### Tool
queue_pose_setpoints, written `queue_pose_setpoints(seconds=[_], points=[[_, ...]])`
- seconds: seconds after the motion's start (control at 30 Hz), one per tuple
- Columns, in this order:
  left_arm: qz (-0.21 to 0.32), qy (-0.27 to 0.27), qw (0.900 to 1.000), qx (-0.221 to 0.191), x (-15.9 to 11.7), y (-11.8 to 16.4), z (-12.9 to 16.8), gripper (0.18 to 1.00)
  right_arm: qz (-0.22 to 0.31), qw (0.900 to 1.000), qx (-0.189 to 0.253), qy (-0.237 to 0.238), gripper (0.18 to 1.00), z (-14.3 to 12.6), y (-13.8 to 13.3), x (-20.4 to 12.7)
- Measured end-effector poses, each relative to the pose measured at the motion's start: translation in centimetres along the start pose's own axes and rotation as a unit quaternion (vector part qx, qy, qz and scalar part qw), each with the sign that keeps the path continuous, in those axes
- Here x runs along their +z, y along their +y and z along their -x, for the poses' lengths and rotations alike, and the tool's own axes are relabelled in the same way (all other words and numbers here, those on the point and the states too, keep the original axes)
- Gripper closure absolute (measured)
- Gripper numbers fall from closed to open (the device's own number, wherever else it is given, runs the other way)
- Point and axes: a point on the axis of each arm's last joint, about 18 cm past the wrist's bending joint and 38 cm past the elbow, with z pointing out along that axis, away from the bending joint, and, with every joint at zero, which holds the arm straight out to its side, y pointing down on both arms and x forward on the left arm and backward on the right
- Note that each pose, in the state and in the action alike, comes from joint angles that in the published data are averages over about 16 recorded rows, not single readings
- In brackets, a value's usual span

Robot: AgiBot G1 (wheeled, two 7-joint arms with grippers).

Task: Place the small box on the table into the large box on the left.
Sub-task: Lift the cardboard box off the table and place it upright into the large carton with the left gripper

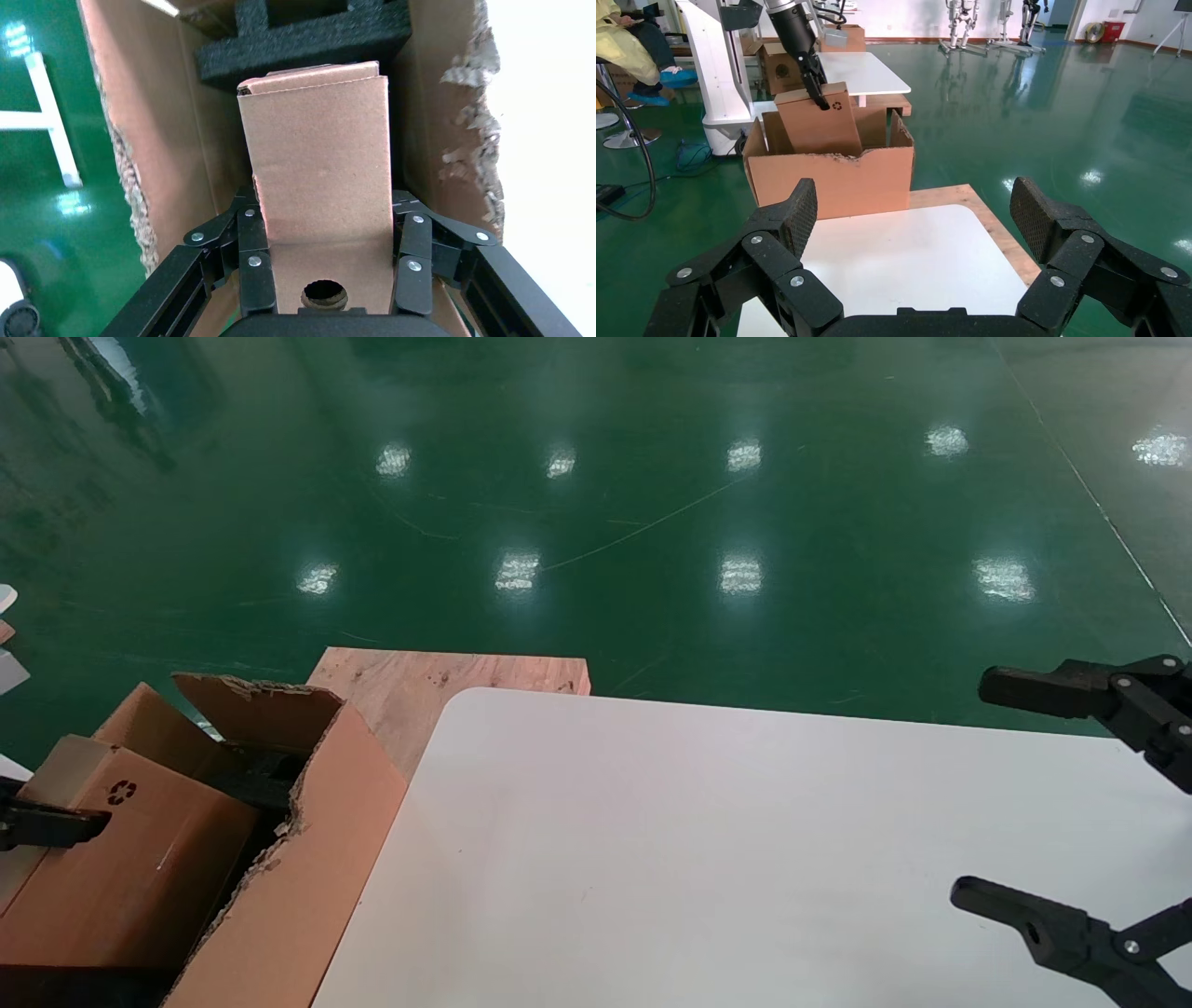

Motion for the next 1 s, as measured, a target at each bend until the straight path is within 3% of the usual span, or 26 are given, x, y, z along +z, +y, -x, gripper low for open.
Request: queue_pose_setpoints(seconds=[1.0], points=[[0.043,-0.019,0.9989,0.002,0.8,3.7,3.5,0.791,0.0,1.0,0.0,0.0,0.178,0.0,0.0,0.0]])
